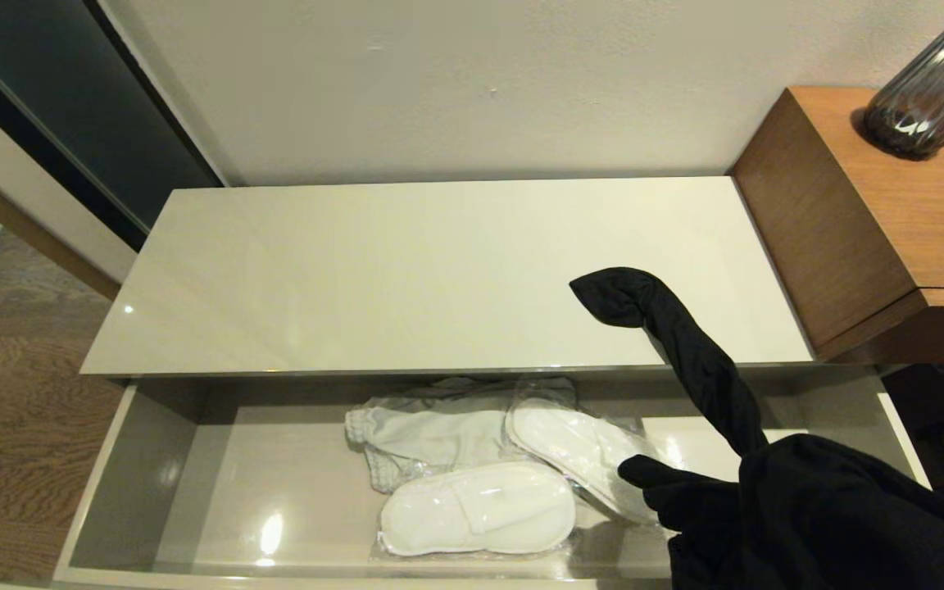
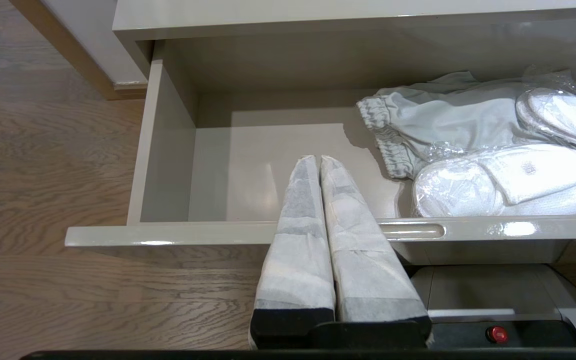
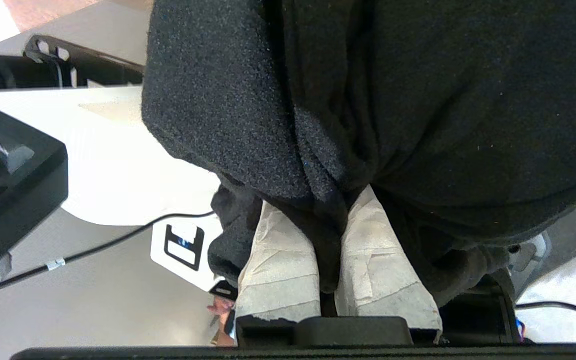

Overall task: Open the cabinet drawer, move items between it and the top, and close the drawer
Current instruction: Put the T-shirt in the drawer

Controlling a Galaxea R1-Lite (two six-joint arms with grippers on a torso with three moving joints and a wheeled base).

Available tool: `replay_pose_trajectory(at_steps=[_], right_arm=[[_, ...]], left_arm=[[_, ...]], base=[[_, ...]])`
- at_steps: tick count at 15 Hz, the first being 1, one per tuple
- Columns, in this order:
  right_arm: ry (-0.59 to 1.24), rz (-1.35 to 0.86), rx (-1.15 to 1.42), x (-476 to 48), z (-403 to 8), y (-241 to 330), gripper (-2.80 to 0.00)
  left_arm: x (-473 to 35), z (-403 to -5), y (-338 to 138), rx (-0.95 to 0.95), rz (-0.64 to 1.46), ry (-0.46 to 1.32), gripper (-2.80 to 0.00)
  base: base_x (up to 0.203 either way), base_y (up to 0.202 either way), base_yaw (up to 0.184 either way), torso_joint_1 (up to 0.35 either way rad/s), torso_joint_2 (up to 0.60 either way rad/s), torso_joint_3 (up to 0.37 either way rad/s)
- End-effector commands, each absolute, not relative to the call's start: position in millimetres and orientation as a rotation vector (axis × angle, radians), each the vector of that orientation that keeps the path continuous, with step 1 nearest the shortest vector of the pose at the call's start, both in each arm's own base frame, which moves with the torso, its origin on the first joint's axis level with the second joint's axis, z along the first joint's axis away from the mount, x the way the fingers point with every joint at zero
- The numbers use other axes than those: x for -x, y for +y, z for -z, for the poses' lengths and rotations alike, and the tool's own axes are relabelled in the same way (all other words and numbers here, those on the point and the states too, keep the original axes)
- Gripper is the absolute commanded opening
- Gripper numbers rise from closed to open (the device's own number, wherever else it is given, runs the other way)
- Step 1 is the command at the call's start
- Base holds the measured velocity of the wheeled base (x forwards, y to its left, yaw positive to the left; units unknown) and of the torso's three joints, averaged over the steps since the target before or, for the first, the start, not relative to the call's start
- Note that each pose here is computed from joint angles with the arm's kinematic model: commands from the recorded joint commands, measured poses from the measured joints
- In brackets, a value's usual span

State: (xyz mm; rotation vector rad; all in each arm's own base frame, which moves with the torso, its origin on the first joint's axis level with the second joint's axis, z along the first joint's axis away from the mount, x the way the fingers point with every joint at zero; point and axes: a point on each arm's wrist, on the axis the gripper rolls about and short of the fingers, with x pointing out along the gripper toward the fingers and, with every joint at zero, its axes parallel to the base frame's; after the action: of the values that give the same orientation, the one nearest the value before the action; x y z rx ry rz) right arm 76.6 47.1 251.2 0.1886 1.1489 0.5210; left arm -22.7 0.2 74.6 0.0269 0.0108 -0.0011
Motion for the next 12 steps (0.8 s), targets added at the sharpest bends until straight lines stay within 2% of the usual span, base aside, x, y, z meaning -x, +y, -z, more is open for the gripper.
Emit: replay_pose_trajectory(at_steps=[1,6,12], right_arm=[[1.096,-0.548,-0.19,-70.3,-260.2,44.1,-2.8],[0.753,-0.592,-0.263,-44.6,-317.2,27.9,-2.8],[0.501,-0.454,-0.265,-6.3,-344.8,6.0,-2.8]], left_arm=[[22.6,-74.6,0.2,-0.028,0.001,0.012,-2.8],[22.6,-74.6,0.2,-0.028,0.0,0.012,-2.8],[22.6,-74.6,0.2,-0.028,0.0,0.012,-2.8]], base=[[0.0,0.0,0.0,0.0,0.0,0.0],[0.0,0.0,0.0,0.0,0.0,0.0],[0.0,0.0,0.0,0.0,0.0,0.0]])
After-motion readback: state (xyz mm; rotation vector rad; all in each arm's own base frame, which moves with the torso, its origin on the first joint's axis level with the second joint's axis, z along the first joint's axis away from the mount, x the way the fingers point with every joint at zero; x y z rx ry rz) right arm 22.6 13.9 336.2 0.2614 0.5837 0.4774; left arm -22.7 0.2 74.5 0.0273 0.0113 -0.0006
